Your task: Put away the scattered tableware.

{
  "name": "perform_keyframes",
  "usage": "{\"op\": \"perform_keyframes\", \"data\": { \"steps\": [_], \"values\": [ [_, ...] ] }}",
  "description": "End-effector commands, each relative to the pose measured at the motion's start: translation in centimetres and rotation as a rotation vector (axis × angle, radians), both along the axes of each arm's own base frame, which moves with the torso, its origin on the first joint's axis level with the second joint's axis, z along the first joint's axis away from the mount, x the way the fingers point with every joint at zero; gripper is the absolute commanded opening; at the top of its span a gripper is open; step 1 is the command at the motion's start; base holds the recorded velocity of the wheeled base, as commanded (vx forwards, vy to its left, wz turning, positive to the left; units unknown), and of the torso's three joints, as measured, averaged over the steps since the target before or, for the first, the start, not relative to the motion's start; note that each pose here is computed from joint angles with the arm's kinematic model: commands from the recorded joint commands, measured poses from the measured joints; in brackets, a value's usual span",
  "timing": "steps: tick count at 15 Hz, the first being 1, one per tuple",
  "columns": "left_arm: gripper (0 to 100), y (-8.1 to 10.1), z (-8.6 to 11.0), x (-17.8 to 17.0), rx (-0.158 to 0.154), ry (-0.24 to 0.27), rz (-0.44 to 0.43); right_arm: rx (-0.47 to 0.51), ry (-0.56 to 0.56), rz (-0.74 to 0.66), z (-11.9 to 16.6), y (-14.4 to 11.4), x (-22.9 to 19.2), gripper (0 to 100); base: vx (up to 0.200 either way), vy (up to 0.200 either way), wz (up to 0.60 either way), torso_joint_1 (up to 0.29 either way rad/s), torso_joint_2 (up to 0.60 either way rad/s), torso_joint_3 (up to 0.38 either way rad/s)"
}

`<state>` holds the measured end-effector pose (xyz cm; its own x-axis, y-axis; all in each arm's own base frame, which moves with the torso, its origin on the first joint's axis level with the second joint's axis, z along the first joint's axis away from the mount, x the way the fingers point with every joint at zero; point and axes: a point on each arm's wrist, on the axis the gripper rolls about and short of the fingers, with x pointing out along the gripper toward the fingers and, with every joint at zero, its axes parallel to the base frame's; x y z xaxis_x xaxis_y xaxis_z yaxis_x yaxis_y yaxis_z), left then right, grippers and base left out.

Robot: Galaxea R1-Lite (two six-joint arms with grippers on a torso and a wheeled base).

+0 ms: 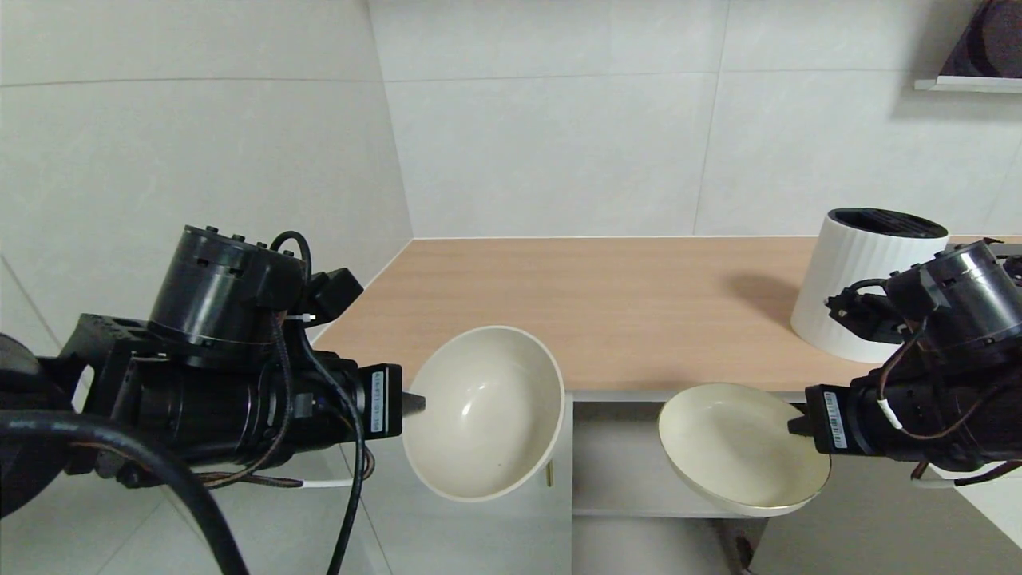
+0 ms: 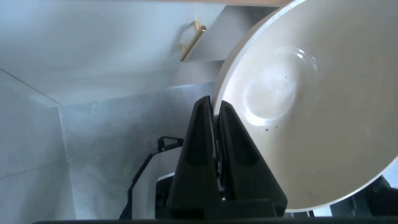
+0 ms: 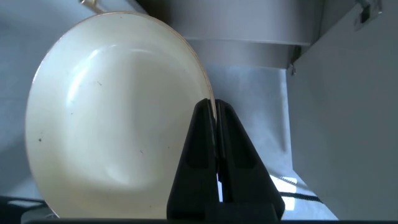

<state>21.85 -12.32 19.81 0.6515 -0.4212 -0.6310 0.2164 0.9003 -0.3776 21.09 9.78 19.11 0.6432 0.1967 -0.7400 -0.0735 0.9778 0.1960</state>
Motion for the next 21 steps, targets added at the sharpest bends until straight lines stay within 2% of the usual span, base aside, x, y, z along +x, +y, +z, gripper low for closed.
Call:
{"op": "perform_keyframes", "data": {
  "steps": [1, 7, 15, 21],
  "values": [
    [0, -0.1, -0.1, 0.1, 0.000, 0.004, -0.001, -0.007, 0.014, 0.000, -0.4, 0.2, 0.3, 0, 0.000, 0.000, 0.00, 0.000, 0.00, 0.000],
    [0, -0.2, -0.6, 0.4, 0.010, 0.025, 0.001, -0.006, 0.009, -0.024, -1.2, -0.1, 1.1, 0, 0.000, 0.000, 0.00, -0.016, 0.03, 0.022],
    [0, -0.2, -0.9, 0.5, 0.018, 0.033, -0.001, -0.009, 0.015, -0.024, -1.4, 0.0, 1.2, 0, 0.000, 0.000, 0.00, -0.186, 0.46, 0.264],
    [0, -0.3, -1.0, 0.5, 0.018, 0.034, -0.001, -0.012, 0.019, -0.023, -1.5, 0.0, 1.3, 0, 0.000, 0.000, 0.00, -0.035, 0.10, 0.058]
  ]
}}
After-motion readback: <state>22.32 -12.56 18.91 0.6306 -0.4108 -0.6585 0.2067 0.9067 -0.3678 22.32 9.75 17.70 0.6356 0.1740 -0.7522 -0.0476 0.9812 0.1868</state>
